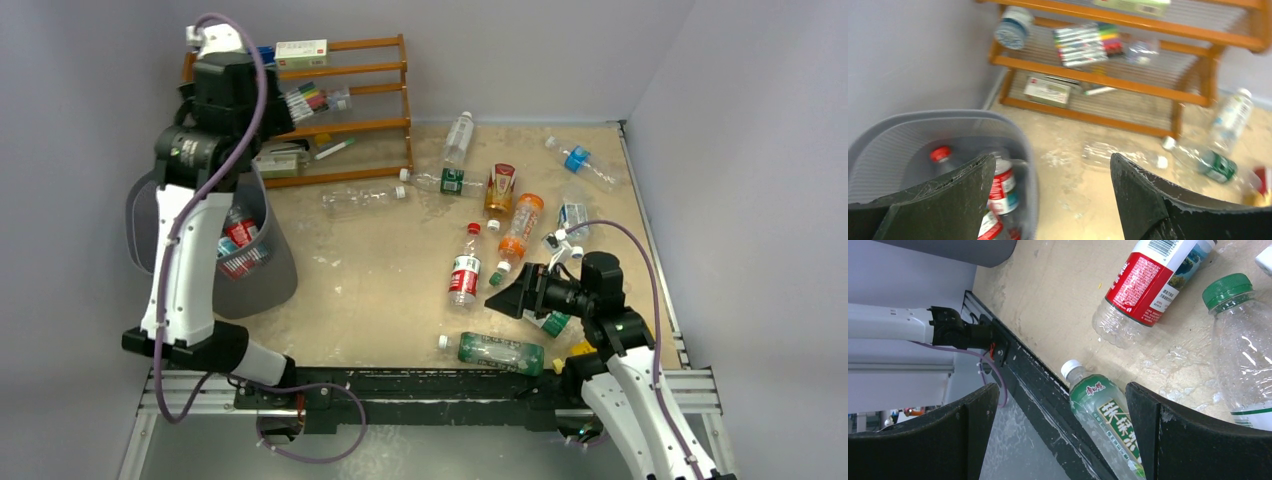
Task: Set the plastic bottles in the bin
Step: Place the plastic bottle in the trash bin.
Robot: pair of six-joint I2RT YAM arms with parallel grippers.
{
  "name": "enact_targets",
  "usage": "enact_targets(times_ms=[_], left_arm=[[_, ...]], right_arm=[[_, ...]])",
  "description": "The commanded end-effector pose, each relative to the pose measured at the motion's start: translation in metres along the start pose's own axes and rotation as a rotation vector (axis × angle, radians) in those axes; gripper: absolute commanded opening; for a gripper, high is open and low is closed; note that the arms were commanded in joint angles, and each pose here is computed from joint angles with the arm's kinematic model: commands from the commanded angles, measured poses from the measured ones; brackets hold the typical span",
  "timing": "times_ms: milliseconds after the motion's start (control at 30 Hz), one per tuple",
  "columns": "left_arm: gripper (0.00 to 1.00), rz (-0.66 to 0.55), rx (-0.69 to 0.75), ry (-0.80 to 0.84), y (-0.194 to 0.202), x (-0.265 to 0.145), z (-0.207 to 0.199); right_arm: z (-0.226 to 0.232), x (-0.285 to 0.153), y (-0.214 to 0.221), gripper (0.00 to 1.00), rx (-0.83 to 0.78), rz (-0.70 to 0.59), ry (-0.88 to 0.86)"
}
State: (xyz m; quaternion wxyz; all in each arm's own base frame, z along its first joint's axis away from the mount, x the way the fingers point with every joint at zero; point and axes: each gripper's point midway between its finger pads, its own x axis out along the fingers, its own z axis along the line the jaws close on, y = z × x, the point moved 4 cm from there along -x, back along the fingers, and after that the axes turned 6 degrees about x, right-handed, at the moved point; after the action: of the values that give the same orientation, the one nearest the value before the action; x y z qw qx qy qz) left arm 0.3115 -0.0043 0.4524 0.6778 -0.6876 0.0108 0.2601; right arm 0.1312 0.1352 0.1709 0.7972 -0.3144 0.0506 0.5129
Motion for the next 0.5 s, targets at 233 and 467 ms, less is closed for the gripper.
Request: enact_targets(times_ms=[233, 467], left_arm=[[0.85, 0.023, 0.187, 0.167, 0.021, -0.004, -0.113], [0.87, 0.103, 0.350, 0.256, 0.068, 0.016, -0.173]], right_arm=[[0.005, 0.001, -0.005, 1.00, -0.015, -0.020, -0.028], [0.007, 0.000, -0.005, 1.00, -0.015, -0.023, -0.035]])
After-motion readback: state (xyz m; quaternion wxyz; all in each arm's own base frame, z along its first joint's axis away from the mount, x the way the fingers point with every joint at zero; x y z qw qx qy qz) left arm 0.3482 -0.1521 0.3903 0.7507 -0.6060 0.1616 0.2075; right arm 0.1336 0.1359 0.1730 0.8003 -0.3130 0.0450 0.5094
